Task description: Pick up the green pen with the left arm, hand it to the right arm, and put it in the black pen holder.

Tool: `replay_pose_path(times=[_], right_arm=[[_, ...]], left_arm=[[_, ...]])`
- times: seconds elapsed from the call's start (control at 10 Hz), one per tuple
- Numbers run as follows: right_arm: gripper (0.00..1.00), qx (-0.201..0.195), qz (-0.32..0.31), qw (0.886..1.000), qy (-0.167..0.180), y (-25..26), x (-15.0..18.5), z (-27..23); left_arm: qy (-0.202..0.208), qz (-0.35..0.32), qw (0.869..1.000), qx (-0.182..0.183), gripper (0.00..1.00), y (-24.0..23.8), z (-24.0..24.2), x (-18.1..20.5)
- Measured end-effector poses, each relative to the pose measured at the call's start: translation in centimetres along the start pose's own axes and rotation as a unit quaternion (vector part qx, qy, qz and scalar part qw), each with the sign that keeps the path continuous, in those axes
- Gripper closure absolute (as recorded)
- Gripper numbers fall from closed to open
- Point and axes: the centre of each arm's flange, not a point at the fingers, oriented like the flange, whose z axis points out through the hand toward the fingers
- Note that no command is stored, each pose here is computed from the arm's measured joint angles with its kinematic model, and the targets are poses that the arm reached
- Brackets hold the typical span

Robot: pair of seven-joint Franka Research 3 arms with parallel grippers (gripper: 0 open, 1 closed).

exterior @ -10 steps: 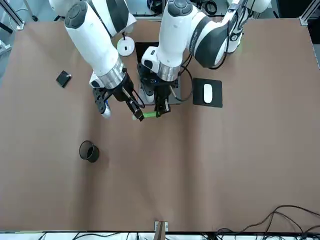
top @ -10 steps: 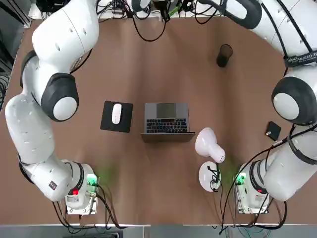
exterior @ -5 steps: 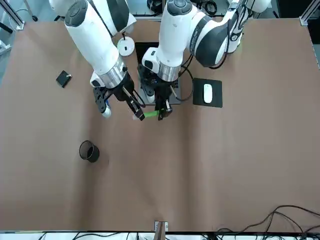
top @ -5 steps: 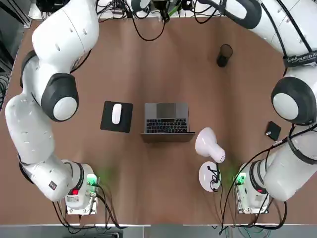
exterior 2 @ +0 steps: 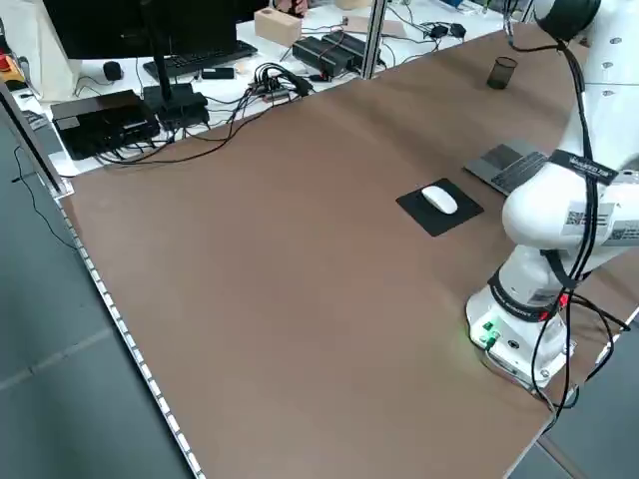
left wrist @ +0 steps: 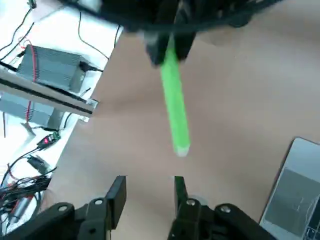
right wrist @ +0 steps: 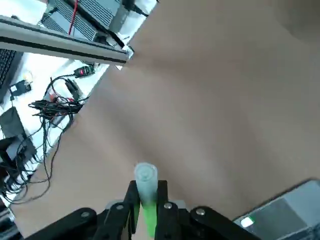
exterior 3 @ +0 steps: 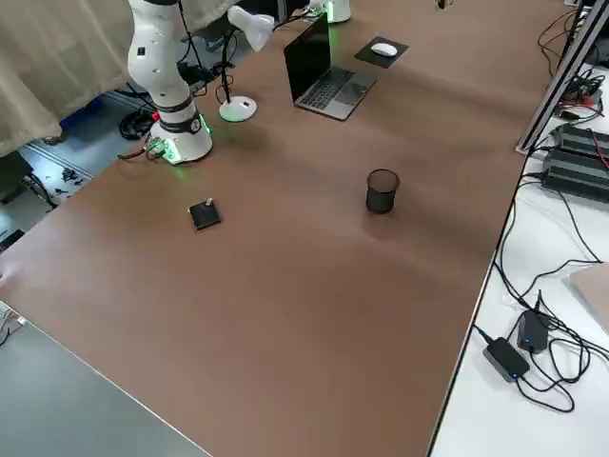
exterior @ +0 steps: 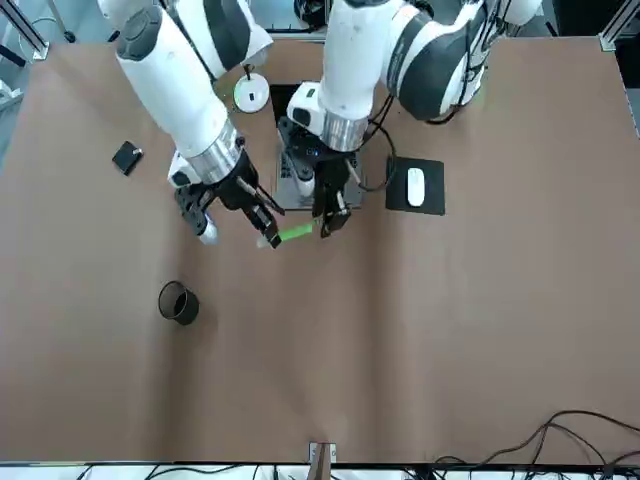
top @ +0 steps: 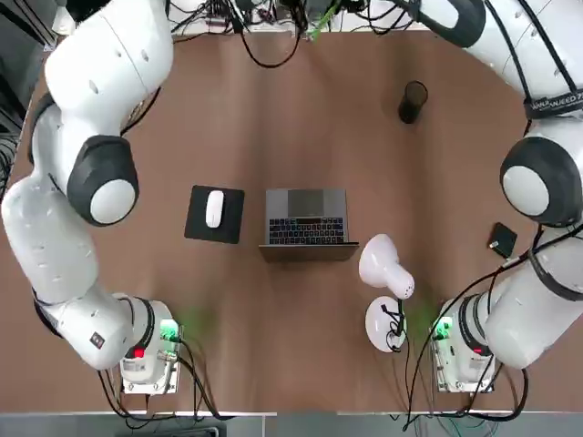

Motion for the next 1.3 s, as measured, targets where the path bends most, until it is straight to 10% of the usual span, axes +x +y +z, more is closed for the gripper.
replay_pose_path(times=[0.3, 0.7, 1.0, 1.3], right_arm=[[0.82, -0.011, -0.182, 0.983, 0.017, 2.8, 6.7, -0.9], [0.82, -0.04, -0.378, 0.925, 0.012, 9.5, 16.8, -0.5], [0.82, 0.001, -0.468, 0.884, -0.012, 17.0, 23.9, 0.2], [0.82, 0.053, -0.548, 0.834, 0.015, 22.0, 26.5, 5.2]], left_arm=[[-0.026, -0.048, 0.998, 0.037, 0.52, -5.8, -2.1, -3.5], [-0.126, -0.125, 0.983, 0.053, 0.36, -14.6, -4.5, -12.6], [-0.162, -0.176, 0.967, 0.089, 0.3, -19.0, -7.2, -17.8], [-0.181, -0.229, 0.954, 0.074, 0.0, -21.6, -8.0, -21.9]])
